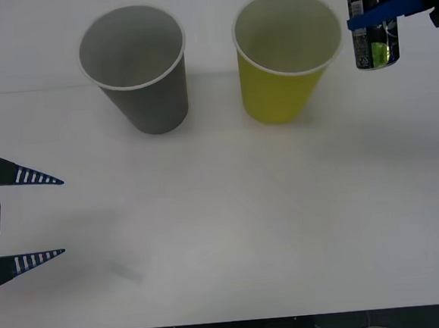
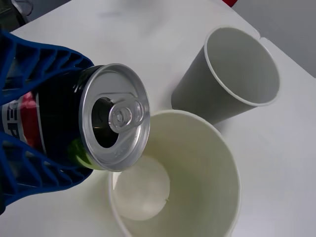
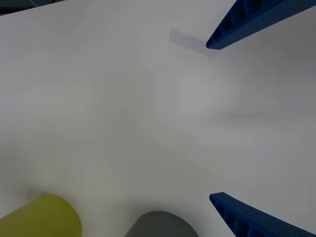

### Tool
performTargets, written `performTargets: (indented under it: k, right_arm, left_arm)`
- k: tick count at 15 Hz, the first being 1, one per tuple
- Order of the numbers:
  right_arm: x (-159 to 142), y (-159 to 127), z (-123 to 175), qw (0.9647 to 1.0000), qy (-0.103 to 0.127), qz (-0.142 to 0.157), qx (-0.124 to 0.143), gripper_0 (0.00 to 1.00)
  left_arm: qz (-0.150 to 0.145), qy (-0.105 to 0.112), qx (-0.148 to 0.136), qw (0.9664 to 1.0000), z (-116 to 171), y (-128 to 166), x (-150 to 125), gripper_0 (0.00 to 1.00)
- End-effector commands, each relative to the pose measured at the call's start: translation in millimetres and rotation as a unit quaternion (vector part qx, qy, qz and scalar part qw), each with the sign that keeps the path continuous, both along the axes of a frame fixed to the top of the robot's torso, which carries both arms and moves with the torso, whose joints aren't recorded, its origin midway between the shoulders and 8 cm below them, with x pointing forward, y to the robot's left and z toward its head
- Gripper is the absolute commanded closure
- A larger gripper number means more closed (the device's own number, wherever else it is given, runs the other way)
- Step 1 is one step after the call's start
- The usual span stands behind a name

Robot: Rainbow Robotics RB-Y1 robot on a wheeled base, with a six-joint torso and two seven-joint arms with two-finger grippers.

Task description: Put the can into the green bin and the plastic bottle into the gray bin

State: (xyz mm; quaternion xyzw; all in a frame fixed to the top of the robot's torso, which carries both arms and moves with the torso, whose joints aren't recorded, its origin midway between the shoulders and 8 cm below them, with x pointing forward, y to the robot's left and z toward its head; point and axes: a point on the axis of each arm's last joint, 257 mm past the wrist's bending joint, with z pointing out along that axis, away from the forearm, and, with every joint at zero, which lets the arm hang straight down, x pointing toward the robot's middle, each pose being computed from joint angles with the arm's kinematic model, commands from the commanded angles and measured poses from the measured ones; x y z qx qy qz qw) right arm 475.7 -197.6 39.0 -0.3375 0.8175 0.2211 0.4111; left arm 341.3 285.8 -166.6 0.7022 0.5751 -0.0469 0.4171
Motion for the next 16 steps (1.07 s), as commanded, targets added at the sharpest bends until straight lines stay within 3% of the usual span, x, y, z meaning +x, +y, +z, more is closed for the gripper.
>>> performTargets:
  k: [1, 10, 15, 16]
  right_arm:
    - [34.0, 12.2, -2.9, 0.9997, -0.002, -0.015, -0.021, 1.0]
    - [127.6, 58.0, -9.1, 0.9965, -0.012, -0.061, -0.055, 1.0]
    - [139.4, 63.0, -13.9, 0.9962, -0.024, -0.054, -0.064, 1.0]
    - [138.6, 64.3, -13.6, 0.9963, -0.027, -0.048, -0.066, 0.93]
  left_arm:
    - [0.0, 0.0, 0.0, 1.0, 0.0, 0.0, 0.0, 0.0]
    - [0.0, 0.0, 0.0, 1.0, 0.0, 0.0, 0.0, 0.0]
    - [0.0, 0.0, 0.0, 1.0, 0.0, 0.0, 0.0, 0.0]
    - [0.0, 0.0, 0.0, 1.0, 0.0, 0.0, 0.0, 0.0]
